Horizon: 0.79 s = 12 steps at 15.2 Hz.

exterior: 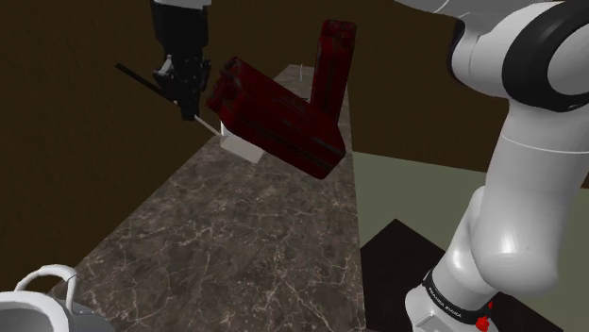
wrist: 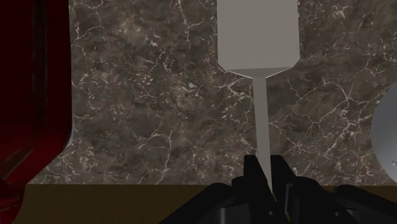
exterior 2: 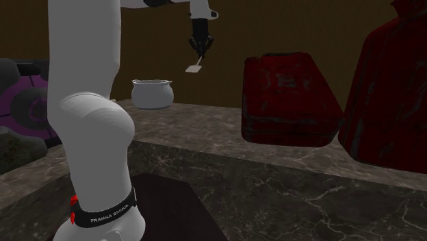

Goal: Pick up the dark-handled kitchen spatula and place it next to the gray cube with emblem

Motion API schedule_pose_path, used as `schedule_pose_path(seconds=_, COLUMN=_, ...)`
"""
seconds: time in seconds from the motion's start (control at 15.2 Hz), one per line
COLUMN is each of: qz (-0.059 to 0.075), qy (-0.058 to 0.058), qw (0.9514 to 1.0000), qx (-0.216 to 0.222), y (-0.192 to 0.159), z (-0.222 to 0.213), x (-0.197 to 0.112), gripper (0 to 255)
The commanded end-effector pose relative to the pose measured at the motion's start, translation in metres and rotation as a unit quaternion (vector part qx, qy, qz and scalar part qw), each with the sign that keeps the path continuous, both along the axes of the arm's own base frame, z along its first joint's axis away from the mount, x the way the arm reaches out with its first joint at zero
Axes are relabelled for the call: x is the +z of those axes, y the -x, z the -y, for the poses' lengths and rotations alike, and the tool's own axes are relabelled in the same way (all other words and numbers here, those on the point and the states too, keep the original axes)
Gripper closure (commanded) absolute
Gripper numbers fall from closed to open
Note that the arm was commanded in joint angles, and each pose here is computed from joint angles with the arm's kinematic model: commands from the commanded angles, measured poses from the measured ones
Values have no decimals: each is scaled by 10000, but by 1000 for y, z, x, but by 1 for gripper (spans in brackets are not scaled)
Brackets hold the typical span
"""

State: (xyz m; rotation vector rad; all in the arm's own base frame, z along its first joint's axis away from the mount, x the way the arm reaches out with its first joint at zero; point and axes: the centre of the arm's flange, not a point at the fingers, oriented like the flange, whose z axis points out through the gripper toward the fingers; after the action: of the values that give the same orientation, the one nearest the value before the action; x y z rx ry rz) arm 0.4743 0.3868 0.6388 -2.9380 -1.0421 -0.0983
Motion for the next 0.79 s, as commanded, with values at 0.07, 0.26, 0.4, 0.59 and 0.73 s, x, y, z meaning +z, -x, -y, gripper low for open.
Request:
schedule_pose_path(seconds=0.07, qz=-2, qy=1, qw=10000, qx=-1, y=0, z=-1, x=16, gripper=255)
schedule_pose_path(seconds=0.26, qz=-2, qy=1, qw=10000, qx=-1, y=0, z=-1, x=32, gripper=255)
schedule_pose_path(seconds=0.4, qz=-2, qy=1, qw=10000, qx=-1, y=0, z=-1, x=43, gripper=255)
schedule_pose_path(seconds=0.59, qz=-2, qy=1, qw=10000, qx=-1, y=0, z=-1, x=59, gripper=255)
schedule_pose_path(seconds=0.73, qz=-2, qy=1, qw=10000, qx=-1, y=0, z=-1, x=67, gripper=255)
